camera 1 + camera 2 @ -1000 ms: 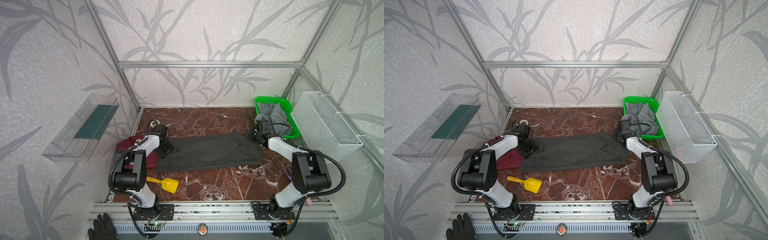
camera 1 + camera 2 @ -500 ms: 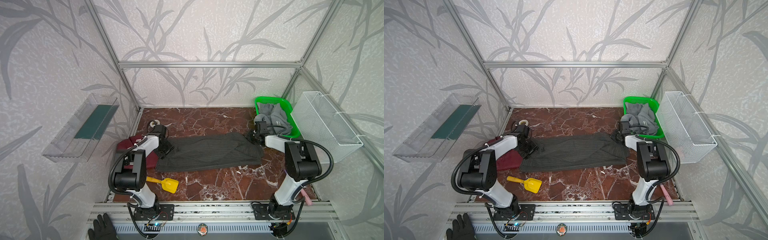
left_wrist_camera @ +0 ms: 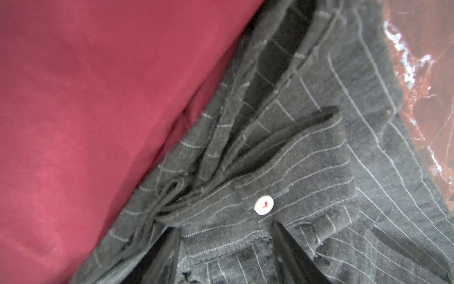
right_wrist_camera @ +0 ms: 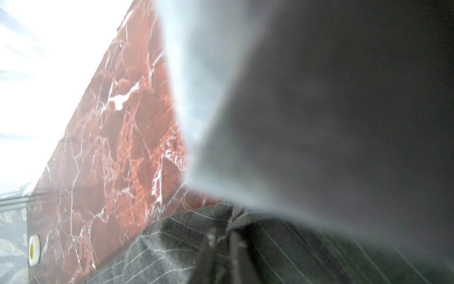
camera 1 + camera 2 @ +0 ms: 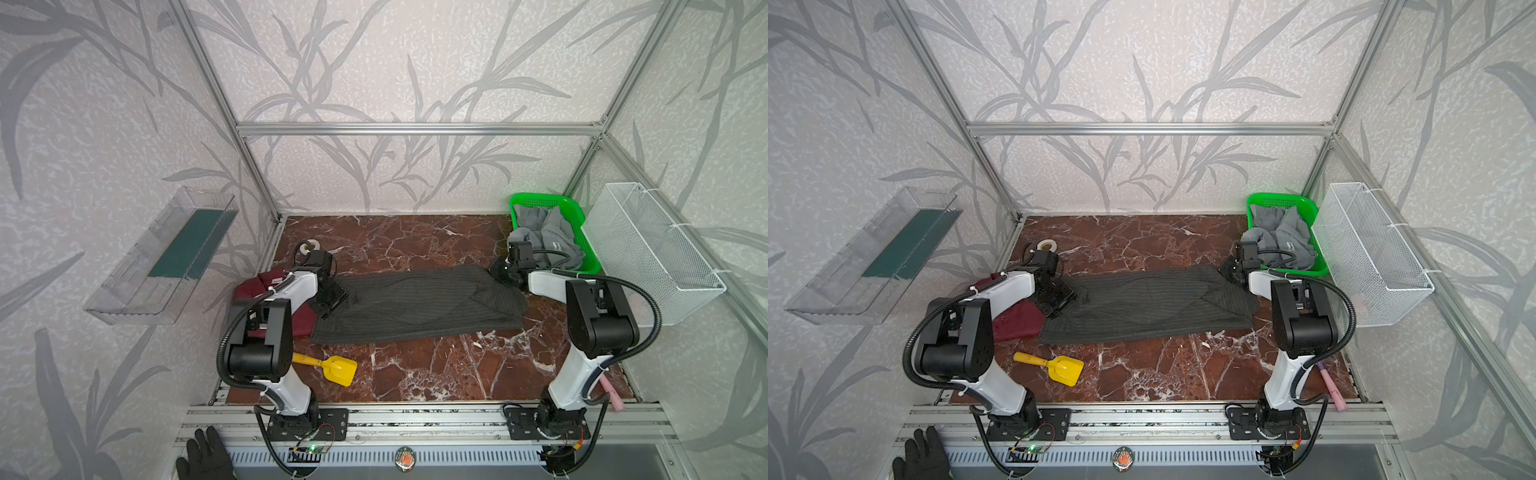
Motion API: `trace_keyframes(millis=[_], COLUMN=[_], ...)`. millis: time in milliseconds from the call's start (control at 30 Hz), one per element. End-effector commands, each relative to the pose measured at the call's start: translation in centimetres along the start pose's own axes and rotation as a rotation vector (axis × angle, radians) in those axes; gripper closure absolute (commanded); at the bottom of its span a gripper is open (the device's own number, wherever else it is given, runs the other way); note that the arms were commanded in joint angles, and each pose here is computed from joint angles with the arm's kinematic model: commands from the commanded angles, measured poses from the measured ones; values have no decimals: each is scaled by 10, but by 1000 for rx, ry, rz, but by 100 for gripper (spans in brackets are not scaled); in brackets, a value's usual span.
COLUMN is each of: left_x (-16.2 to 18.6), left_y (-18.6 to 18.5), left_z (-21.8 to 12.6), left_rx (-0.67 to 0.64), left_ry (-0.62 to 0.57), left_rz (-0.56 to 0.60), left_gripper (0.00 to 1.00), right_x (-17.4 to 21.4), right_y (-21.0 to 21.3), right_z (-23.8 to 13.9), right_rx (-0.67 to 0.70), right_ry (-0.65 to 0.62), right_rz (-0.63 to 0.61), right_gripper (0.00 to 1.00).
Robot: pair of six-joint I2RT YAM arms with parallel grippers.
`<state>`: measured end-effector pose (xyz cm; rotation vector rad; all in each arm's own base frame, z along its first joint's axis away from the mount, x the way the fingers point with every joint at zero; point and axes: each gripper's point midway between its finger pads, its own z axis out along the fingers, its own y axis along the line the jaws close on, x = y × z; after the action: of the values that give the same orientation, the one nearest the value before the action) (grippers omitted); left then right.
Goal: Fold and stack the long sleeve shirts
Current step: 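Grasp the far edge of the folded grey shirt with both grippers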
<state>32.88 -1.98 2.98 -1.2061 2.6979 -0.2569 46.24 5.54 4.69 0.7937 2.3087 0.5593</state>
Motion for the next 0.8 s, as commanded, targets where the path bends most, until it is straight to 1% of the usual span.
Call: trace_keyframes(millis=[0, 67, 233, 367, 467, 533, 600, 767], left_x=[3, 2, 2, 2, 2, 2, 2, 3], left_y=[12, 11, 12, 12, 11, 12, 12, 14], left_z=[6, 6, 6, 7, 6, 7, 7, 8], left_rx=[-38, -36, -37, -37, -34, -37, -37, -41], left_ry=[11, 10, 11, 11, 11, 11, 11, 14], left_rz=[-21, -24, -24, -25, -25, -25, -25, -29], left_gripper=[39, 39, 39, 39, 39, 39, 39, 39], right_x=[-10, -11, -6, 0, 3, 5, 7, 8], right_y=[-4, -5, -11, -11, -12, -8, -2, 0], right_z=[-12, -15, -12, -6, -3, 0, 3, 4], right_rx=[10, 21, 38, 19, 16, -11, -45, -64], right_ry=[-56, -61, -47, -26, -13, -7, 7, 8], right_rz=[19, 13, 11, 21, 26, 29, 27, 37], right_gripper=[76, 74, 74, 76, 77, 76, 78, 88])
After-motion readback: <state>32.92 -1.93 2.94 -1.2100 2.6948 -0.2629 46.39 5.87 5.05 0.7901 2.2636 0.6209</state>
